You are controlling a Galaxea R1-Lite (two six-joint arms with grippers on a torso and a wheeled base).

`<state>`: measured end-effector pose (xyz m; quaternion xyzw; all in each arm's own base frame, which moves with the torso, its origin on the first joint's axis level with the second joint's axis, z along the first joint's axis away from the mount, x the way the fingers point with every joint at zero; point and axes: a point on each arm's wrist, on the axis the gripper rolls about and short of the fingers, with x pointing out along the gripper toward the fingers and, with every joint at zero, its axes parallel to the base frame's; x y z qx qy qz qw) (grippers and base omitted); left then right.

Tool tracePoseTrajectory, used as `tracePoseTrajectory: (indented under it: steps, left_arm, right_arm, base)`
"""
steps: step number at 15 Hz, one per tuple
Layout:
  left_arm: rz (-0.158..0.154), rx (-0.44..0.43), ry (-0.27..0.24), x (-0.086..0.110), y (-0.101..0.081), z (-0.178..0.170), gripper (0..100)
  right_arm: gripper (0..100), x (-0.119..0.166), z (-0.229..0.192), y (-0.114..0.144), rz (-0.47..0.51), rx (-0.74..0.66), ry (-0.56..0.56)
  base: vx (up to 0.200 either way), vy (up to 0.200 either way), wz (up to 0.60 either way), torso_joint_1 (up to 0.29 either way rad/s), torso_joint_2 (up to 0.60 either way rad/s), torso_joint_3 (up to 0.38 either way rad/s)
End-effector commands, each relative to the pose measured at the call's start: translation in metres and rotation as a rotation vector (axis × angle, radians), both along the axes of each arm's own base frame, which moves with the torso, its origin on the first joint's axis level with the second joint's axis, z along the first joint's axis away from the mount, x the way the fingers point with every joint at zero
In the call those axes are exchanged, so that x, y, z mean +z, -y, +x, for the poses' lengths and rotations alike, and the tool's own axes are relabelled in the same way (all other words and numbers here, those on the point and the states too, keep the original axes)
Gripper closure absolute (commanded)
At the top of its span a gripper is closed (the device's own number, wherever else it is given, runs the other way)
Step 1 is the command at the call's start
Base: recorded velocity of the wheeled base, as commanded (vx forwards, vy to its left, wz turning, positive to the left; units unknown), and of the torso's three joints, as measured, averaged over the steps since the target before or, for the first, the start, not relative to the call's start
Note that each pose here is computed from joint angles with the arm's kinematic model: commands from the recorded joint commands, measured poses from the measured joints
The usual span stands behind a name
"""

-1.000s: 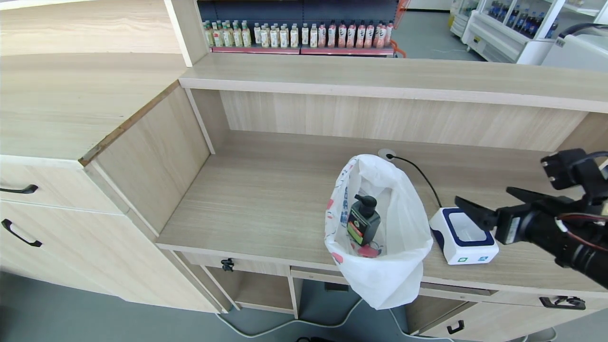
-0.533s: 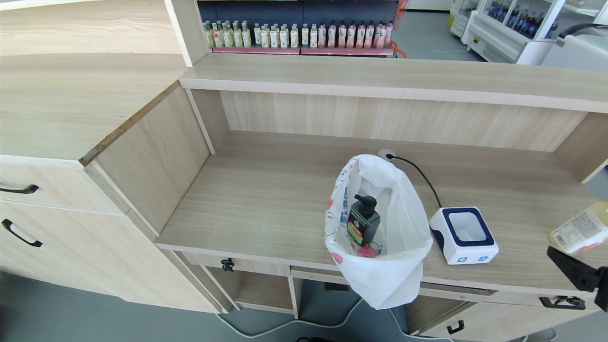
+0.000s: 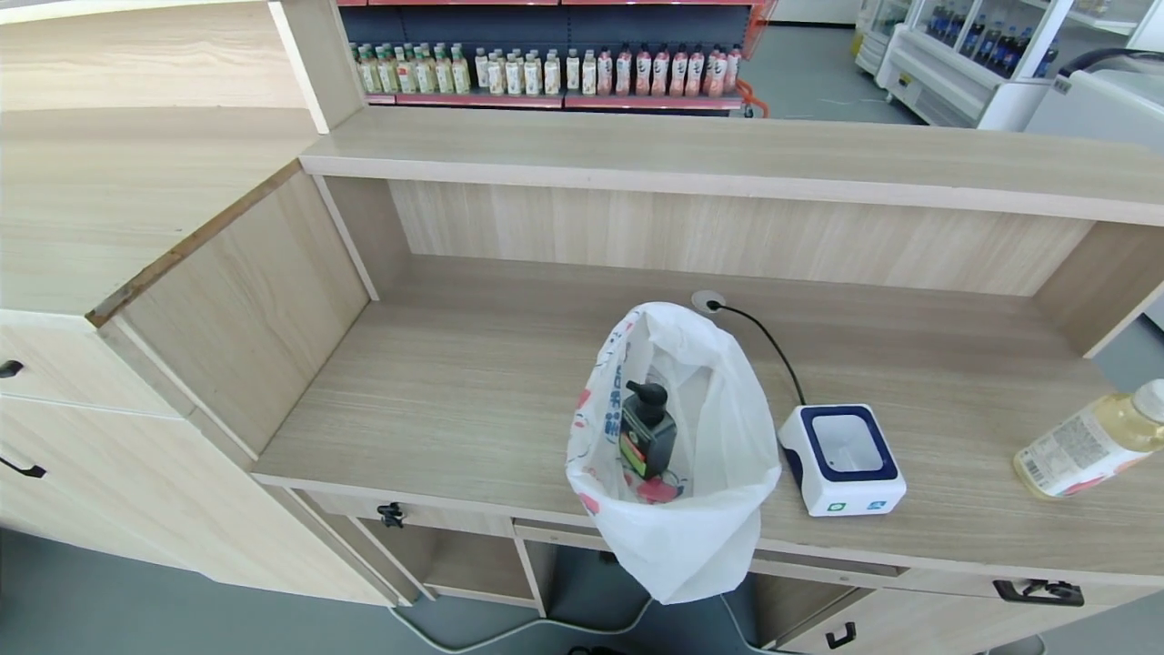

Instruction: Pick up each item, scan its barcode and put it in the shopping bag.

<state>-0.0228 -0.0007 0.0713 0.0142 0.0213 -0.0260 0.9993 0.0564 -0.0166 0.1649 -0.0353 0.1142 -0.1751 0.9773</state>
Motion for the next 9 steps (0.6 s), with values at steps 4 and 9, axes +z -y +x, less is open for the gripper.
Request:
tracePoseTrajectory:
  steps: [4,9]
  left_arm:
    - [-0.003,0.001,0.002,0.000,0.000,0.000,0]
    - [-0.003,0.001,0.002,0.000,0.000,0.000,0]
  right_arm:
    - [0,0.002,0.024,0.004,0.061,0.073,-0.059]
    - [0,0.003,0.047,0.006,0.092,0.202,-0.018]
  base:
    - [0.000,-0.200,0.00,0.000,0.00,0.000]
    - [0.000,-0.200,0.00,0.000,0.00,0.002]
